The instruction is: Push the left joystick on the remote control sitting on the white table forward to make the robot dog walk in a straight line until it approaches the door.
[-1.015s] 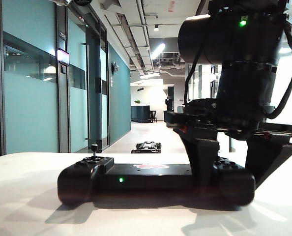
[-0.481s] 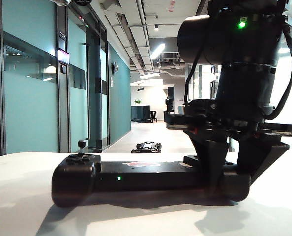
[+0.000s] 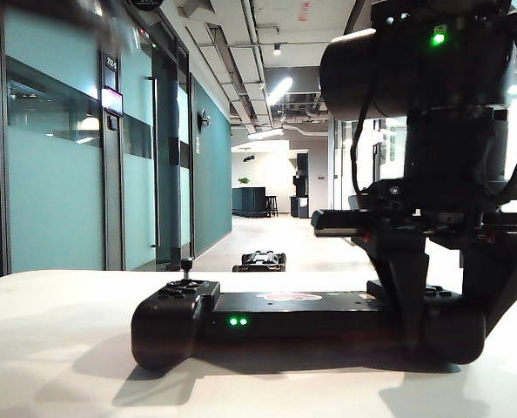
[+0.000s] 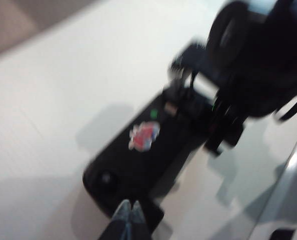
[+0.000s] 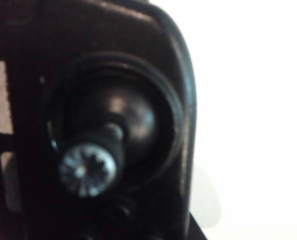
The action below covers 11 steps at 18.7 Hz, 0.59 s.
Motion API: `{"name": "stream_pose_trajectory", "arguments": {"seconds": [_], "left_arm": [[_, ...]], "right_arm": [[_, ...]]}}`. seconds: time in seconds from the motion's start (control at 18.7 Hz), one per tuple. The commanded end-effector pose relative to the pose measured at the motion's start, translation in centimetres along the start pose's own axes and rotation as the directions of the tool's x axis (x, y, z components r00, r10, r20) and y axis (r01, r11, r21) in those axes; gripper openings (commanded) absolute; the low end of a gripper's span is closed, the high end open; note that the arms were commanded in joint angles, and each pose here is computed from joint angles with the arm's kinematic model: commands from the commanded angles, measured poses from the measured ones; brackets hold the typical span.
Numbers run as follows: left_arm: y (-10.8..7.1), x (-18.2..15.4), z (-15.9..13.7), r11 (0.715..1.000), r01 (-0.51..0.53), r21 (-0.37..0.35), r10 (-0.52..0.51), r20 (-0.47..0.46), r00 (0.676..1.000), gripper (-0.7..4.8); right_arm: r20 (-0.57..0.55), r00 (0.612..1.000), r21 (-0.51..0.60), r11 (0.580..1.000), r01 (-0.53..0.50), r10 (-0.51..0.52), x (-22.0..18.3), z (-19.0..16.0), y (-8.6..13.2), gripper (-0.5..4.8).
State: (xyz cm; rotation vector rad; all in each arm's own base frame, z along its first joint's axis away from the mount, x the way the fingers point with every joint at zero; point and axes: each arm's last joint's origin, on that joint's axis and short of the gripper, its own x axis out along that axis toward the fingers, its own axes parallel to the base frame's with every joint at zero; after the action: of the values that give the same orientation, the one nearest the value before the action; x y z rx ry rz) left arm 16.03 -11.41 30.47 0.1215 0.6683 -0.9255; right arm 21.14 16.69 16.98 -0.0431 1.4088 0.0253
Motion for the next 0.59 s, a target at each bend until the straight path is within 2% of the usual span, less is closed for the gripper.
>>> {"name": "stream_pose_trajectory", "arguments": {"seconds": [0.05,0.16,0.27,0.48,0.59], "left_arm": [[0.7,2.2,-1.1,0.998,0.025,0.054,-0.026,0.026,0.999,-0.05],[1.2,4.1,-2.5,0.994,0.095,0.054,-0.097,0.025,0.995,-0.05],[1.7,5.7,-3.8,0.992,0.116,0.045,-0.115,-0.034,0.993,-0.05],[2.6,8.4,-4.5,0.978,0.17,0.117,-0.159,-0.095,0.983,-0.05],[3.0,9.6,-4.7,0.973,0.194,0.121,-0.182,-0.103,0.978,-0.05]], "right_arm": [[-0.018,1.0,0.027,0.999,0.016,-0.016,0.0,-0.2,-0.2,1.34],[-0.017,1.0,0.027,1.0,0.015,-0.015,0.0,-0.2,-0.1,1.34],[-0.013,1.0,0.027,1.0,0.013,-0.013,0.0,-0.2,-0.1,1.34],[-0.011,1.0,0.027,1.0,0.011,-0.01,0.0,-0.2,-0.1,1.34],[-0.01,1.0,0.028,1.0,0.011,-0.011,0.0,-0.2,-0.1,1.34]]}}
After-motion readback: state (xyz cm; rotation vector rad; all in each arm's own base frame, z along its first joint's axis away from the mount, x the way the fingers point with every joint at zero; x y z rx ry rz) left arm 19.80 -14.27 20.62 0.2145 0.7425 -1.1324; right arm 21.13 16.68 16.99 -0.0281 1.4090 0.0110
